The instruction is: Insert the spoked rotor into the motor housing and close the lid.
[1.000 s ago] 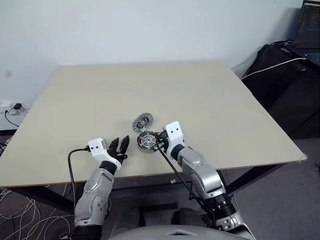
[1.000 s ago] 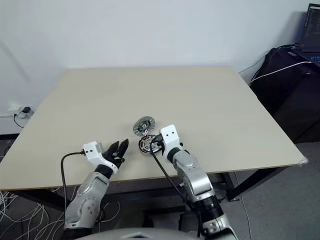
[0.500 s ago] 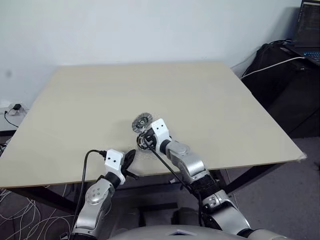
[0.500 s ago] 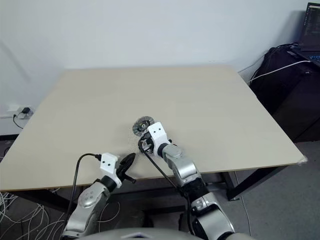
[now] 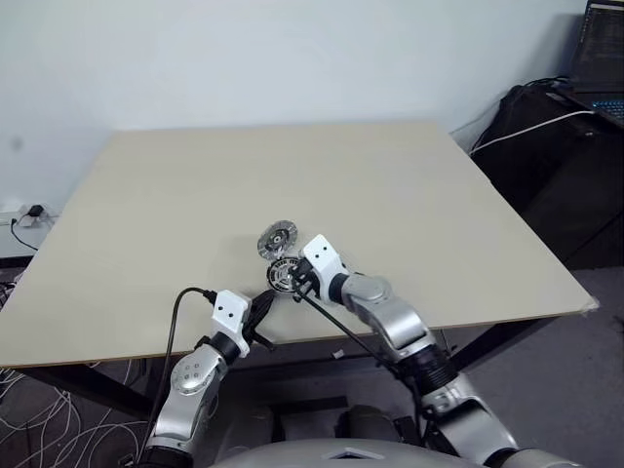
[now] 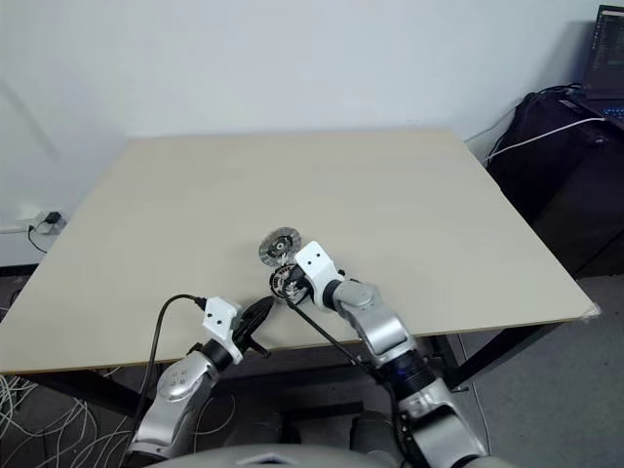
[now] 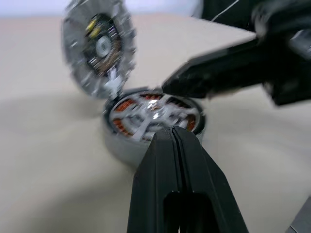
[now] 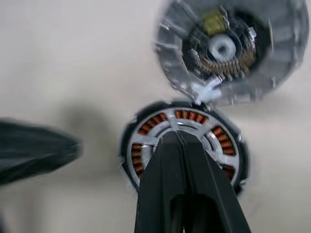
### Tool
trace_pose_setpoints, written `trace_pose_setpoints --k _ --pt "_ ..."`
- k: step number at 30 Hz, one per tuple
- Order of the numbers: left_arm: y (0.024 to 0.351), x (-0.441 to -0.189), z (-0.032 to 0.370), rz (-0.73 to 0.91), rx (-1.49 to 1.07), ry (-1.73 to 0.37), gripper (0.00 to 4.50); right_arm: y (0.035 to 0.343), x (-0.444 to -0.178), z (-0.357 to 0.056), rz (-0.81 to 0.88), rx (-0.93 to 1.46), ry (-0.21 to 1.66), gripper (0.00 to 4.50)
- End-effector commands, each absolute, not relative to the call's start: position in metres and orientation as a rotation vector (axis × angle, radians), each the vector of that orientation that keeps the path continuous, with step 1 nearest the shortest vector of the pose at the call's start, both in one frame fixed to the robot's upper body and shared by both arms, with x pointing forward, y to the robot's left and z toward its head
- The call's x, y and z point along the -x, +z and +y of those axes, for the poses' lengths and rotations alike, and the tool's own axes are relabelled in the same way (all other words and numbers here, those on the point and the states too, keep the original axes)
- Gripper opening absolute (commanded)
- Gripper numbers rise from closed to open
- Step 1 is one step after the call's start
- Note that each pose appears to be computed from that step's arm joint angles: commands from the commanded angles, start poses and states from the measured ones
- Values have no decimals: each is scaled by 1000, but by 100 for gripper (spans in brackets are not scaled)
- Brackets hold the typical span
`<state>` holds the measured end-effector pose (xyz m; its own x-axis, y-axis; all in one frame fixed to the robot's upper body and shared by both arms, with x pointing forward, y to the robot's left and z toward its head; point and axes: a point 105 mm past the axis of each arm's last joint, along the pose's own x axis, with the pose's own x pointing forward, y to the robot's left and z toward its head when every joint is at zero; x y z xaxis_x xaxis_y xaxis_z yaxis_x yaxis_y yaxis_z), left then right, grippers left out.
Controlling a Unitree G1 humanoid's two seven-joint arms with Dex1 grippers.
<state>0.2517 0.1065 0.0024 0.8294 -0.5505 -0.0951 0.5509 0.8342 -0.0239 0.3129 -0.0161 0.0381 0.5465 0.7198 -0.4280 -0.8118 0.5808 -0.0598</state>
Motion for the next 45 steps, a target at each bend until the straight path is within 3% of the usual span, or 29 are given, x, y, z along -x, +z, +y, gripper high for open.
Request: trace_pose_setpoints --k 1,2,5,10,23,45 --pt "6 -254 103 62 -16 -606 4 56 -308 -13 334 372 1032 0" --pt "5 -254 102 62 -16 -608 4 55 -307 -15 342 407 1051 0" --pt "3 -254 102 63 -12 -611 0 49 -305 -21 371 517 1122 62" --pt "-2 -252 103 80 10 -592 0 47 -305 -22 391 633 1208 218" --pt "-8 -248 105 88 36 -562 0 37 -316 -13 449 839 1345 218" --pt "-9 -249 101 84 111 -529 0 24 -327 -20 551 994 1406 218"
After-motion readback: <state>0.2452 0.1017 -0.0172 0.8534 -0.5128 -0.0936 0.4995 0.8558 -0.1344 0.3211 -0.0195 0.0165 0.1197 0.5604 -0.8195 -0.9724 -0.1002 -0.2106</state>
